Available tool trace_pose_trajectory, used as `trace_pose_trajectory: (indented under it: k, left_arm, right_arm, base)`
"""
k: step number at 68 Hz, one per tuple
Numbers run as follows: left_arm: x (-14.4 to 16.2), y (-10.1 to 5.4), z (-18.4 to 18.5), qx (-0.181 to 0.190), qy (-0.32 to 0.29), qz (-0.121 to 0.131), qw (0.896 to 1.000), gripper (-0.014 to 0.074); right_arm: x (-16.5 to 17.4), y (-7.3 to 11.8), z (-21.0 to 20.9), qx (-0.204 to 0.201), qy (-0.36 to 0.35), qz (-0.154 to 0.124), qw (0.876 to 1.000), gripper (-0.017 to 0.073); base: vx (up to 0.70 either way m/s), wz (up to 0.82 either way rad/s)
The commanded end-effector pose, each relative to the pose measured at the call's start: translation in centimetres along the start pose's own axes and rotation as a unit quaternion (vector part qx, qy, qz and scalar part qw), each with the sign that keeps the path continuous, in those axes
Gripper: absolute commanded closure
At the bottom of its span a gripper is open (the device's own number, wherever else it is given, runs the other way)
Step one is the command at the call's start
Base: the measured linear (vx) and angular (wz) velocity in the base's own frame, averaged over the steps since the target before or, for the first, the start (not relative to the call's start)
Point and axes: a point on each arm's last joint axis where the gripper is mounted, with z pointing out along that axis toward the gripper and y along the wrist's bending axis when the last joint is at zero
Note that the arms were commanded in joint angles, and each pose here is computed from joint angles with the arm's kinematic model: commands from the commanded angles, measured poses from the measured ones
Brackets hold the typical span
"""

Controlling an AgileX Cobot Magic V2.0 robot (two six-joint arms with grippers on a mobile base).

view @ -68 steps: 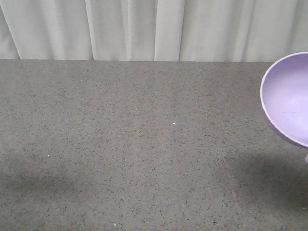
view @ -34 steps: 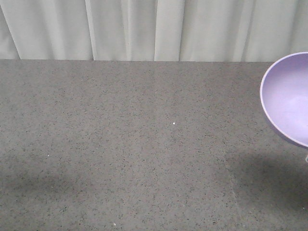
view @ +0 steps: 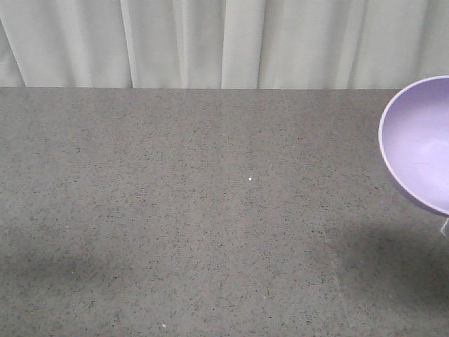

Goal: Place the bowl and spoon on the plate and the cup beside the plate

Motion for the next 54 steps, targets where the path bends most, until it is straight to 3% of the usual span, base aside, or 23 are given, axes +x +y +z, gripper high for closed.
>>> trace_pose_trajectory:
  k: [1, 30, 54]
  left_arm:
    - [-0.84, -0.32, -1.23, 0.015, -0.046, 0.000, 0.999, 0.0600]
    - [-0.84, -0.32, -1.23, 0.015, -0.046, 0.000, 0.999, 0.0600]
    - [-0.84, -0.32, -1.23, 0.015, -0.046, 0.000, 0.999, 0.0600]
  right_arm:
    - [-1.08, 0.04, -0.82, -0.002, -0.048, -0.001, 0.999, 0.0565]
    - [-1.08, 0.04, -0.82, -0.002, -0.048, -0.001, 0.999, 0.0565]
    - [-1.08, 0.04, -0.82, -0.002, -0.048, -0.001, 0.999, 0.0565]
  base:
    - [-0.02, -0.06]
    - [-0.04, -0.16]
    - [-0.04, -0.37]
